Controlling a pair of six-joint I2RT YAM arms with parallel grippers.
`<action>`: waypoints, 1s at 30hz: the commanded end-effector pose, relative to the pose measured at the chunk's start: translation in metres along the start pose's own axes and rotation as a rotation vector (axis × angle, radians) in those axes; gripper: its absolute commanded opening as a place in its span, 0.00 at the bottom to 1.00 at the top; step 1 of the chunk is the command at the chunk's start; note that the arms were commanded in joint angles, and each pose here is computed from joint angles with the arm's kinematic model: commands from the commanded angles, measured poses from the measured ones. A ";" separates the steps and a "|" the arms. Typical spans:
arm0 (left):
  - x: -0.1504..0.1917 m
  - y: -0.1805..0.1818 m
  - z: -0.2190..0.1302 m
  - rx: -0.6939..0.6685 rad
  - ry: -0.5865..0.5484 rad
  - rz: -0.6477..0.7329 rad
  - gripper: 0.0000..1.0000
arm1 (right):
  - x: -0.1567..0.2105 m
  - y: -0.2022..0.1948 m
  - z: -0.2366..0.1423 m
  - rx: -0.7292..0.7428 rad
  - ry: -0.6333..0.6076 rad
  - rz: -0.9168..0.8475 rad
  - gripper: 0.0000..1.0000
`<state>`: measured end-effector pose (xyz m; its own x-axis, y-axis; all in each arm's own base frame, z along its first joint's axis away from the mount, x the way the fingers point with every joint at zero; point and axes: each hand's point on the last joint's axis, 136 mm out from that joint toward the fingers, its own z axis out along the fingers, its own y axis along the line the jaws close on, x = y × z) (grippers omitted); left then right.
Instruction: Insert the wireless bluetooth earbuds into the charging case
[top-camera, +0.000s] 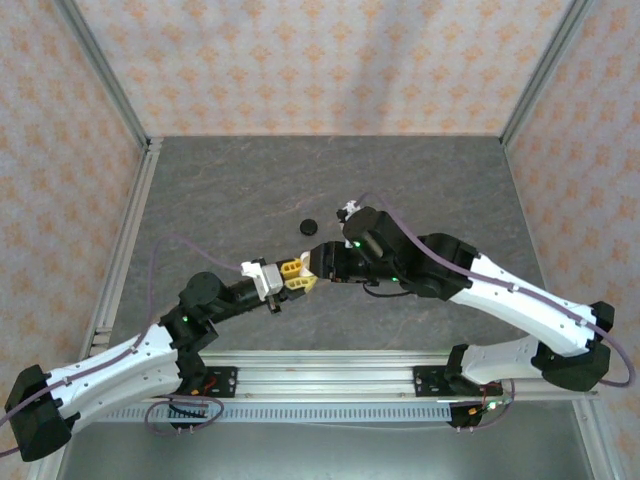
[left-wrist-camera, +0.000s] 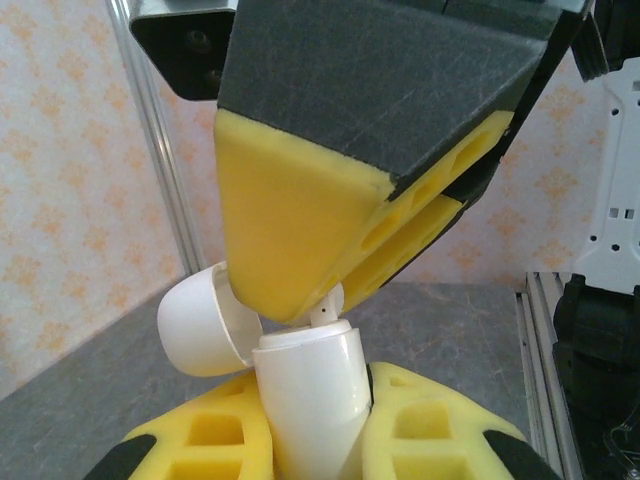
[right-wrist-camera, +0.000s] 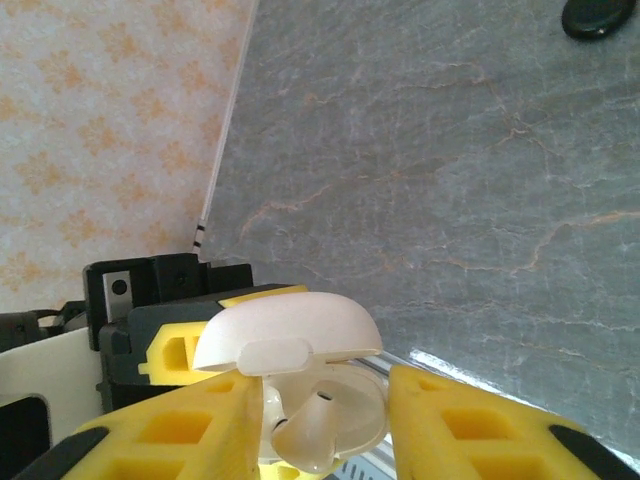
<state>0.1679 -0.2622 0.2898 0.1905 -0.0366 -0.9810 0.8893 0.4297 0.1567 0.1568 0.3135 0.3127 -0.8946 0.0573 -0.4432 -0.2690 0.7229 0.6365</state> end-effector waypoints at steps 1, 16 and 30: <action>-0.010 -0.002 -0.003 0.002 -0.041 0.041 0.00 | -0.002 0.012 -0.003 -0.032 0.013 -0.014 0.34; -0.003 0.000 -0.004 -0.018 -0.023 0.040 0.00 | 0.003 0.017 -0.004 -0.040 0.035 -0.046 0.13; 0.001 0.000 -0.006 -0.025 -0.023 0.048 0.00 | -0.006 0.015 -0.016 -0.037 -0.024 -0.058 0.11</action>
<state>0.1673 -0.2588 0.2840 0.2043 -0.0254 -0.9786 0.8812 0.4402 0.1725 0.1558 0.3175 0.3133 -0.8913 0.0155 -0.4531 -0.3004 0.7284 0.6158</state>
